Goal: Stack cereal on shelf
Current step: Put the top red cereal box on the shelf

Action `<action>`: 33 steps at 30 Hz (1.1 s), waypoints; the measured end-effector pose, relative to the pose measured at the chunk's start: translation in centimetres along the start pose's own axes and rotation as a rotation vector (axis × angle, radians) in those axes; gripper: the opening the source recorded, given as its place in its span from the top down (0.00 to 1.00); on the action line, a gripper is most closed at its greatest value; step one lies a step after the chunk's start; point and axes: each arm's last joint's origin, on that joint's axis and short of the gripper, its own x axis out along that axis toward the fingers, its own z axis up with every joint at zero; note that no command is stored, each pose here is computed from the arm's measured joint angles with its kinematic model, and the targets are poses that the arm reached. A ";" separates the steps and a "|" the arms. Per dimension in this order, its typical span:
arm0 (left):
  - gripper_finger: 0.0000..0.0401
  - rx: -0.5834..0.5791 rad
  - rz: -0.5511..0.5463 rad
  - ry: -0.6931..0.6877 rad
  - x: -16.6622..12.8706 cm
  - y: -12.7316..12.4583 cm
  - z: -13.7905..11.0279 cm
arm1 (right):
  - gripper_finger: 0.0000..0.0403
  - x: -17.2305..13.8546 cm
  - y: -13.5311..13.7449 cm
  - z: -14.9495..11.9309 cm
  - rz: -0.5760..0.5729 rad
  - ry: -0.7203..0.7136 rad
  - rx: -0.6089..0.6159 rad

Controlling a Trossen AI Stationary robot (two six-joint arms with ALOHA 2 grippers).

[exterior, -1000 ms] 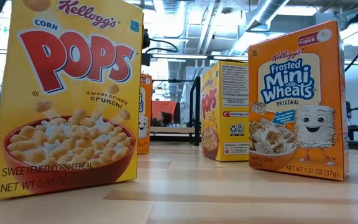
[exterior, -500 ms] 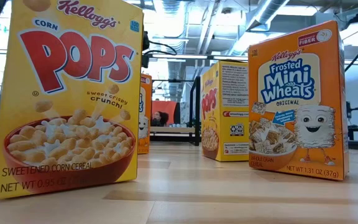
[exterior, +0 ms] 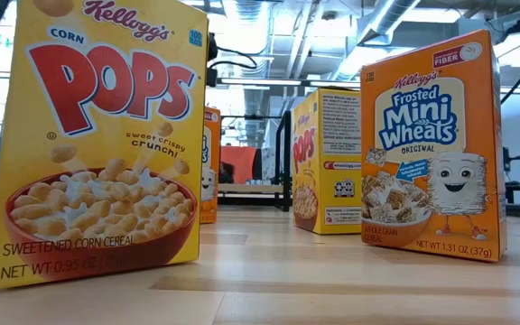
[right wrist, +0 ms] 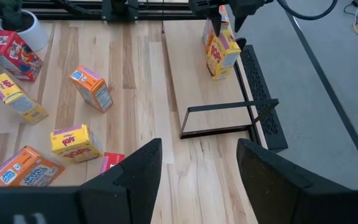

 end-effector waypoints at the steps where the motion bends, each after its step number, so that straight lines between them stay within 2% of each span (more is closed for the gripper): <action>1: 0.41 -0.004 0.006 0.004 -0.3 0.0 0.1 | 0.42 0.0 0.0 0.0 0.000 0.000 0.000; 7: 0.41 -0.049 0.027 0.010 -2.9 0.1 0.7 | 0.42 0.0 0.0 0.0 0.000 0.000 0.000; 12: 0.41 -0.092 -0.001 -0.018 -7.1 -1.0 1.5 | 0.42 0.0 0.0 0.0 0.000 0.000 0.000; 18: 0.41 -0.138 -0.054 -0.354 -15.0 -4.3 1.5 | 0.42 0.0 0.0 -0.1 0.003 0.010 0.001; 22: 0.41 -0.128 -0.139 -0.541 -18.0 -8.2 1.5 | 0.42 0.0 0.1 -0.2 0.007 0.025 0.003; 26: 0.41 -0.055 -0.121 -0.663 -18.0 -13.4 2.4 | 0.42 0.0 0.1 -0.4 0.011 0.039 -0.005; 30: 0.41 0.032 -0.028 -0.795 -14.9 -18.0 4.6 | 0.42 0.0 0.1 -0.4 0.011 0.038 -0.022; 33: 0.41 0.125 -0.013 -0.874 -12.1 -20.7 6.2 | 0.42 0.0 0.1 -0.4 0.011 0.037 -0.030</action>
